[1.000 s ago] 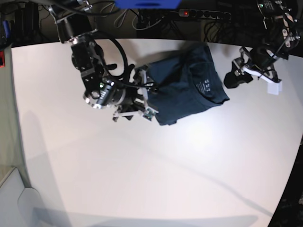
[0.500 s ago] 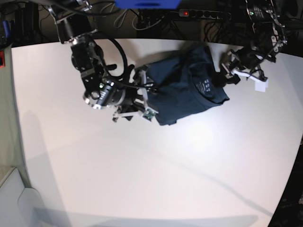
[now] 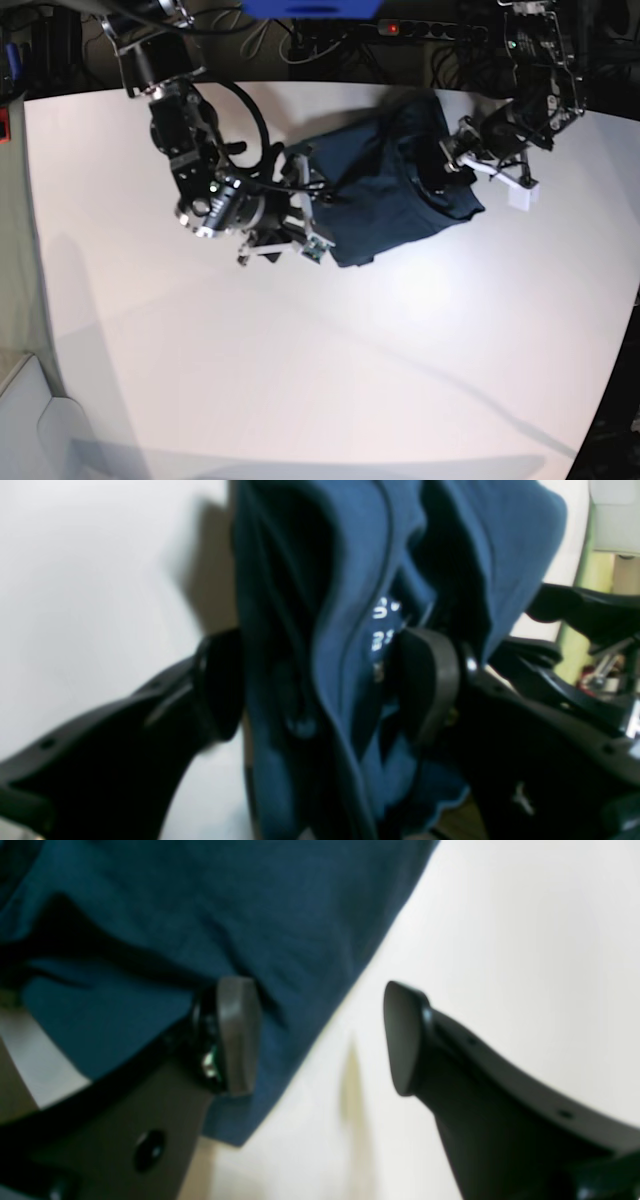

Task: Layout the t-shirt on the table in an organized manner, then fold the t-shirt properly
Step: 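Fold the stack edge over with the left gripper and release the right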

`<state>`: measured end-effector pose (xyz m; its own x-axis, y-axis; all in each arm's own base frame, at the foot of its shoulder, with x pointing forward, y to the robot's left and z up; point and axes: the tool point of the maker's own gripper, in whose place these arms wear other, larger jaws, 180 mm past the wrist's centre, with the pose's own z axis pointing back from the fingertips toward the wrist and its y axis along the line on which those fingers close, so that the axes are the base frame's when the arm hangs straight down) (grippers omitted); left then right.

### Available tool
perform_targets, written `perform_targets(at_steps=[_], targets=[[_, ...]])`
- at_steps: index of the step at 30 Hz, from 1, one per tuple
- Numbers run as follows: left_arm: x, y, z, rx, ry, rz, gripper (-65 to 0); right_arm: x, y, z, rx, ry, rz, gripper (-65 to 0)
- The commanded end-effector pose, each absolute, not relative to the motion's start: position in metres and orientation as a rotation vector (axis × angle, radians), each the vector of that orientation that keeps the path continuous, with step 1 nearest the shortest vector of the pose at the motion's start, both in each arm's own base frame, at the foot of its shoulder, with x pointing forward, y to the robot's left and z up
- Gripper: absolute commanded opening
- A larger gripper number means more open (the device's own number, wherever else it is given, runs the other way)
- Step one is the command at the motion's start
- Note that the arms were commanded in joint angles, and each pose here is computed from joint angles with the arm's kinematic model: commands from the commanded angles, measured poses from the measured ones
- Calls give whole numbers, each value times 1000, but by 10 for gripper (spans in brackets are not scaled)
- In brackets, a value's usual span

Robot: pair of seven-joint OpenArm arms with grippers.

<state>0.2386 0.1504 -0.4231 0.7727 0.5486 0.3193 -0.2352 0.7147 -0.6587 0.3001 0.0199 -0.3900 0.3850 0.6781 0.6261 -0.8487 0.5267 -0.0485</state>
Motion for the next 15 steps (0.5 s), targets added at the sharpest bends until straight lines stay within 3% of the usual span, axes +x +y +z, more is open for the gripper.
perform_targets(at_steps=[1, 10, 15], targets=[[232, 157, -437, -594, -478, 464, -200, 309, 25, -377, 317, -692, 993, -258], [223, 126, -464, -631, -364, 430, -226, 309, 24, -376, 314, -694, 994, -258], [234, 108, -462, -645, -393, 380, -487, 315, 19, -372, 294, -705, 998, -258]])
